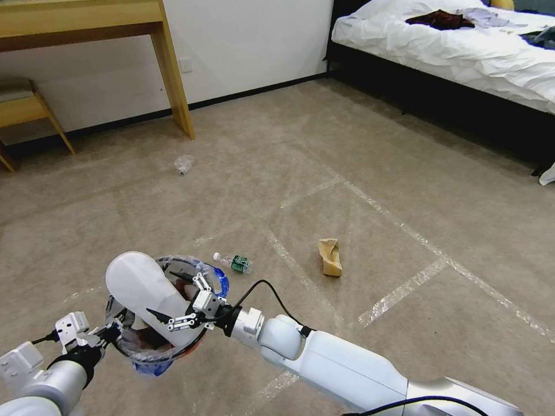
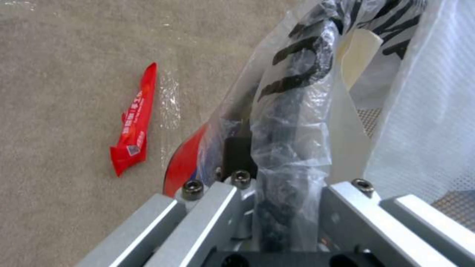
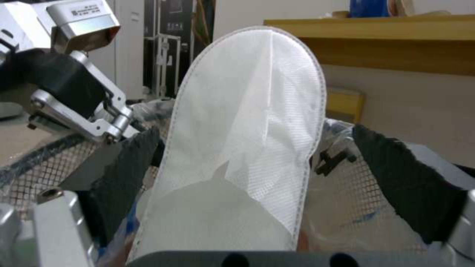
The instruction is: Pick up the trash bin and place the garbage on the floor into it.
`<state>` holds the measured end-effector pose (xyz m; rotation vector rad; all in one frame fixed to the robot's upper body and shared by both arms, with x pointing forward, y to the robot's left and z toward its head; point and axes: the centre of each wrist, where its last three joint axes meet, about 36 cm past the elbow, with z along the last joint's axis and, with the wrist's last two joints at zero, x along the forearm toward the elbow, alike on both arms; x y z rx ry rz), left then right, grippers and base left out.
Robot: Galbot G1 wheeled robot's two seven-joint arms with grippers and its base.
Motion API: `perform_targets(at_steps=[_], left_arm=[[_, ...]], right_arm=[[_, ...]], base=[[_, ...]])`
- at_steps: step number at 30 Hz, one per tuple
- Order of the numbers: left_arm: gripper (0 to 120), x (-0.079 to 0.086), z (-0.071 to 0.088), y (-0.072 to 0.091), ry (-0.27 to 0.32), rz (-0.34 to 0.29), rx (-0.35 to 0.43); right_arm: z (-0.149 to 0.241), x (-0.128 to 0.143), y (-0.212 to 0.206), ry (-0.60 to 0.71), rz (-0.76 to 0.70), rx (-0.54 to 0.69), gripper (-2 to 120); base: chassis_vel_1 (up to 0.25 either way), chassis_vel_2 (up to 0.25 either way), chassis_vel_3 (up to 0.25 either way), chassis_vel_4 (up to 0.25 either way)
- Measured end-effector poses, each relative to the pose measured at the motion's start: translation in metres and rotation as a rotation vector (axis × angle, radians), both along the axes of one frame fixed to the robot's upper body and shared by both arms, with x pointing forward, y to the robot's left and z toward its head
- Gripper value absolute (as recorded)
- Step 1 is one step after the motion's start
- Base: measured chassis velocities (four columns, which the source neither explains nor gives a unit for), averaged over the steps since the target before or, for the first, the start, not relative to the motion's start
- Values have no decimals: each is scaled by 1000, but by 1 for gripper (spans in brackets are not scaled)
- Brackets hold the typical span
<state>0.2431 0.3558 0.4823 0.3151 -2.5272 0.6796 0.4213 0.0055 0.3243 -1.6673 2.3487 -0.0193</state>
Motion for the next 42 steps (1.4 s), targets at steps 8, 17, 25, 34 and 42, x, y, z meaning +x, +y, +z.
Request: perform_targets(at_steps=[8,17,25,34,42], left_arm=[[1,1,-1,1,1,0,2],[1,2,-2,2,4,1,3],[1,1,-4,4,12,6,4],[1,1,-5,5,17,9,7],[1,-2,-6,11,25,23,28]], right_arm=[[1,0,-3,2,-7,3,99],[19,2,-4,4,-31,50,97],[52,5,-5,4,-39,132,98],[87,10,-6,7,-49,233,98],[141,37,-42,46,-222,398,99]], base=[[0,0,0,0],[0,0,0,0],[0,0,0,0],[0,0,0,0],[0,0,0,0]])
